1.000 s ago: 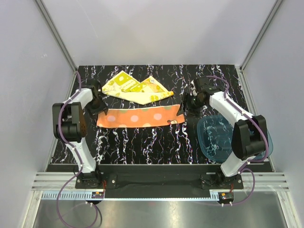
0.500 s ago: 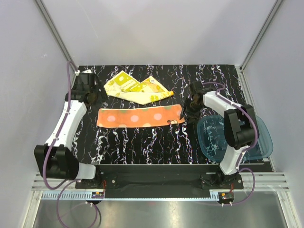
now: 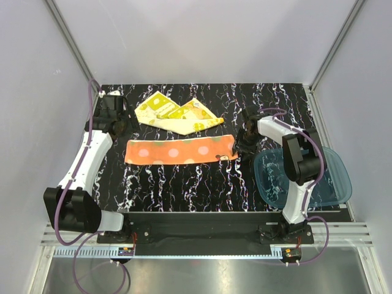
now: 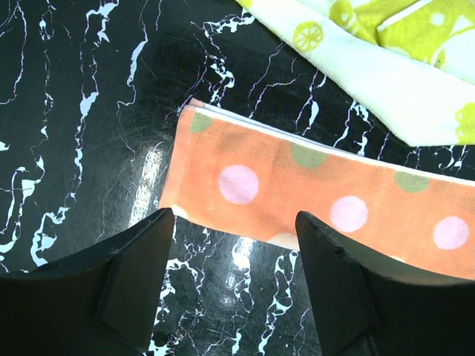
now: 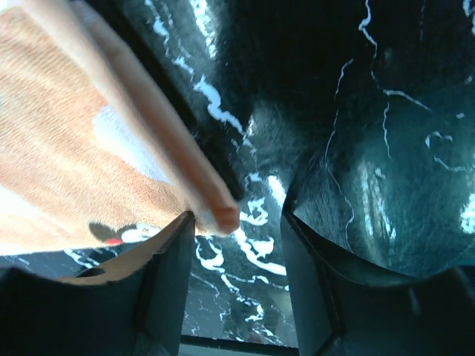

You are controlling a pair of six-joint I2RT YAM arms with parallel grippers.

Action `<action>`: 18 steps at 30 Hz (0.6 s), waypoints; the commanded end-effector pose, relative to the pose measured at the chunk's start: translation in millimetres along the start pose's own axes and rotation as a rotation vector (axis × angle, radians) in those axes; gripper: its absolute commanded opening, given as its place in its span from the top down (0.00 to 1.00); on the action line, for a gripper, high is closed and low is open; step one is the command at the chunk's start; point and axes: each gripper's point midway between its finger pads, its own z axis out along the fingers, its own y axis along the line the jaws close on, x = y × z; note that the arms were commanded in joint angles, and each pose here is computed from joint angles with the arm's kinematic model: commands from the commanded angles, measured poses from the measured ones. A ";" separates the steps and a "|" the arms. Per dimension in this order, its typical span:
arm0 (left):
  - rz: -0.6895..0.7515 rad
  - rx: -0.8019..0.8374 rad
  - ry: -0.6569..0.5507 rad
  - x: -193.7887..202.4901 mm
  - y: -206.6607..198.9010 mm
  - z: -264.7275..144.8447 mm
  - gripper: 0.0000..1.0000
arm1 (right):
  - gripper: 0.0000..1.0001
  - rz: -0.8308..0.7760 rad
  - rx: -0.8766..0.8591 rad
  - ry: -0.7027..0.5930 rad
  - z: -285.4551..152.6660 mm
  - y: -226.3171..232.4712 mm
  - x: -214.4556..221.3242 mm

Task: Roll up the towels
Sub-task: Fold the towel

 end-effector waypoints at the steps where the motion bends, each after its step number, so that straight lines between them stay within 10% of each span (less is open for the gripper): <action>1: 0.008 0.007 -0.048 -10.6 -0.3 -3.6 0.29 | 0.44 0.014 -0.002 -0.044 3.2 7.2 -15.7; 18: 0.035 -0.005 -0.053 -8.3 -1.8 -5.8 0.30 | 1.00 -0.038 0.050 -0.094 -9.4 1.9 -31.3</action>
